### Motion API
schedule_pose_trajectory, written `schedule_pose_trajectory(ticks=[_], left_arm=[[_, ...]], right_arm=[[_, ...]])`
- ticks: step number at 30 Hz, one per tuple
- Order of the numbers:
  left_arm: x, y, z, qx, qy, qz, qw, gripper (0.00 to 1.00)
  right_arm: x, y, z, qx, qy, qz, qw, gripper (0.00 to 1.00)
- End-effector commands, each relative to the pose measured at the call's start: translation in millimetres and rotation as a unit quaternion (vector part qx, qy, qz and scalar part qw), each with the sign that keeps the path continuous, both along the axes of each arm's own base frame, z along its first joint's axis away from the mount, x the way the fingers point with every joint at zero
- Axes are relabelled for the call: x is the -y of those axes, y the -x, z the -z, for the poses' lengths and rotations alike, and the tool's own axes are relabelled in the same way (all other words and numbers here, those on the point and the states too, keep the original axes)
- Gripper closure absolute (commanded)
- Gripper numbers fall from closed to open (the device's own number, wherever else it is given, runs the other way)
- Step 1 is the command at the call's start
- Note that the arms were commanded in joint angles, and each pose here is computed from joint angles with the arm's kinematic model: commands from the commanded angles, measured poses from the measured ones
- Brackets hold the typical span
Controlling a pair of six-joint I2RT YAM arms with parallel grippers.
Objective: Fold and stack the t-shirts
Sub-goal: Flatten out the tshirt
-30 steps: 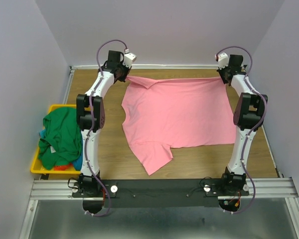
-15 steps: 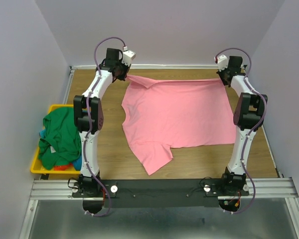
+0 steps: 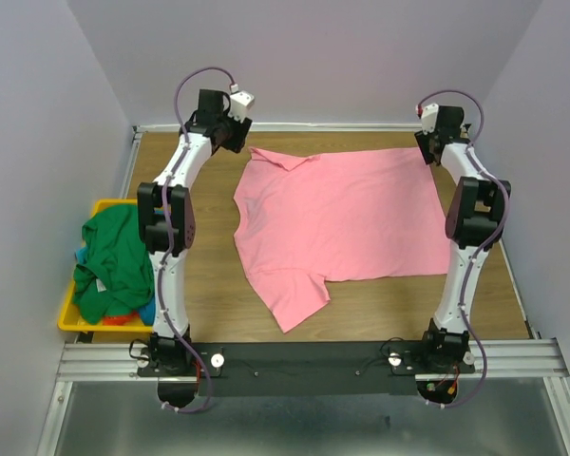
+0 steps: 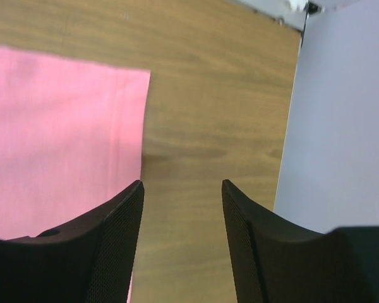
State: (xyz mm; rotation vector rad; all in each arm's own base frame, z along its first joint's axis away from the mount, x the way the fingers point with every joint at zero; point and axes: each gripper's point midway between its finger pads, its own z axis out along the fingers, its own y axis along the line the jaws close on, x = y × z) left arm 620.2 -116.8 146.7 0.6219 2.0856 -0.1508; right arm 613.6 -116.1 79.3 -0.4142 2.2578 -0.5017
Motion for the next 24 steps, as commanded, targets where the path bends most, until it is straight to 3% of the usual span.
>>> schedule_pose_trajectory(ticks=[1,2,4,5,9,11,18,24], left_arm=[[-4,46,-47,0.01,-0.006,0.033,0.999,0.4],[0,68,-23,-0.025,0.0,0.05,0.998,0.42],[6,93,-28,-0.033,0.007,0.077,0.996,0.46],[7,110,-6,-0.062,0.008,0.083,0.995,0.47],[21,139,28,-0.115,0.016,0.109,0.987,0.61],[30,151,46,-0.143,0.021,0.119,0.982,0.62],[32,141,81,-0.174,0.027,0.096,0.98,0.66],[13,134,124,-0.221,-0.016,0.052,0.974,0.71]], right_arm=[[1,30,-47,0.006,0.011,0.015,1.0,0.39],[-4,44,-64,0.0,0.006,0.004,1.0,0.39],[-18,77,-43,-0.058,-0.015,-0.024,0.998,0.39],[-23,90,-41,-0.075,-0.024,-0.035,0.996,0.39],[-47,152,-13,-0.178,-0.071,-0.068,0.979,0.41],[-51,176,-2,-0.216,-0.076,-0.078,0.97,0.45],[-57,220,31,-0.275,-0.09,-0.081,0.954,0.52],[-56,244,63,-0.326,-0.089,-0.074,0.938,0.55]])
